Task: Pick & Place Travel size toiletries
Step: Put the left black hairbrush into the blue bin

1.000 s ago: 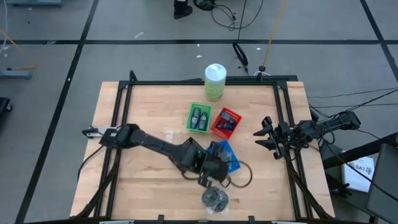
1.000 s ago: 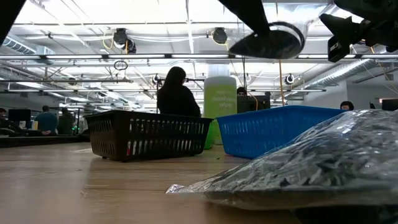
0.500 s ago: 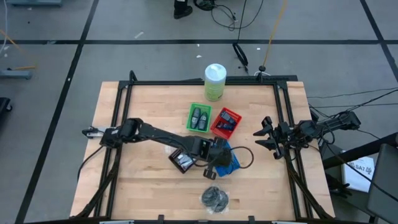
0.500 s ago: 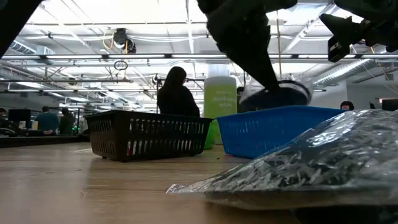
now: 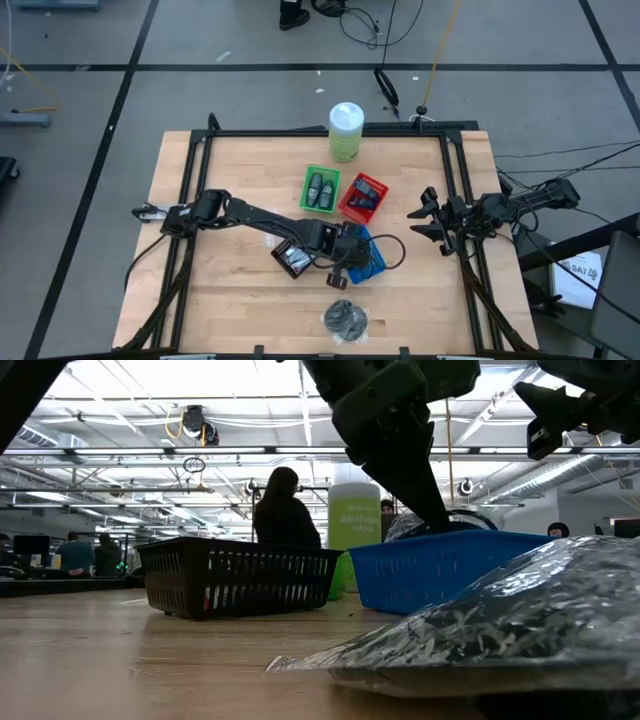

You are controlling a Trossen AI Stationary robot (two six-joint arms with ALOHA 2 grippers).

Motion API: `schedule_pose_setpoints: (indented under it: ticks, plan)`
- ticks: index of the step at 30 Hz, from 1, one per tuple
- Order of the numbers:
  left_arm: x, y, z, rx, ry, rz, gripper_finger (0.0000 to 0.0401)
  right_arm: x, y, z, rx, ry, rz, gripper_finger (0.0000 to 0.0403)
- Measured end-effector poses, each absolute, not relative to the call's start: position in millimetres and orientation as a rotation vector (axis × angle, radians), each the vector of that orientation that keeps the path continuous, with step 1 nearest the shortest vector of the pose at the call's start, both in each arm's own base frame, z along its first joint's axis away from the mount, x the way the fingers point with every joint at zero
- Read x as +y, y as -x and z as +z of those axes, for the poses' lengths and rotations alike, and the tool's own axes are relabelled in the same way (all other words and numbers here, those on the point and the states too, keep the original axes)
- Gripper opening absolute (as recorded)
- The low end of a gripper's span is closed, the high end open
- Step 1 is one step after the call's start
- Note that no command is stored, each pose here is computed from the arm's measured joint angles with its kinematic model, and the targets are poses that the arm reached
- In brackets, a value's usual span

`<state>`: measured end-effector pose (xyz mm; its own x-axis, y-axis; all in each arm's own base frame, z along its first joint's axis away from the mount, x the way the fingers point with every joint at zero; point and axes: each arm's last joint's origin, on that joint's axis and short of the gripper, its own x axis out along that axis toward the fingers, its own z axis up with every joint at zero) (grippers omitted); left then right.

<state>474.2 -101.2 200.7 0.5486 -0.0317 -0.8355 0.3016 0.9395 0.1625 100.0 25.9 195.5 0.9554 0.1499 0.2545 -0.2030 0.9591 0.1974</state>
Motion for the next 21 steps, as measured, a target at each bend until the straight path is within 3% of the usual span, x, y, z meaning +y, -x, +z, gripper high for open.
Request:
schedule_pose_setpoints:
  ticks: [11,21]
  plan:
    - [-99.9,-473.3,200.1,0.988,-0.303,-0.152,0.0033,25.9,-100.0,195.5,-0.240,-0.224,0.181,0.0141]
    - [-98.4,-471.2,198.9,1.015,-0.304,-0.106,0.0105,25.9,-100.0,195.5,-0.240,-0.224,0.181,0.0141]
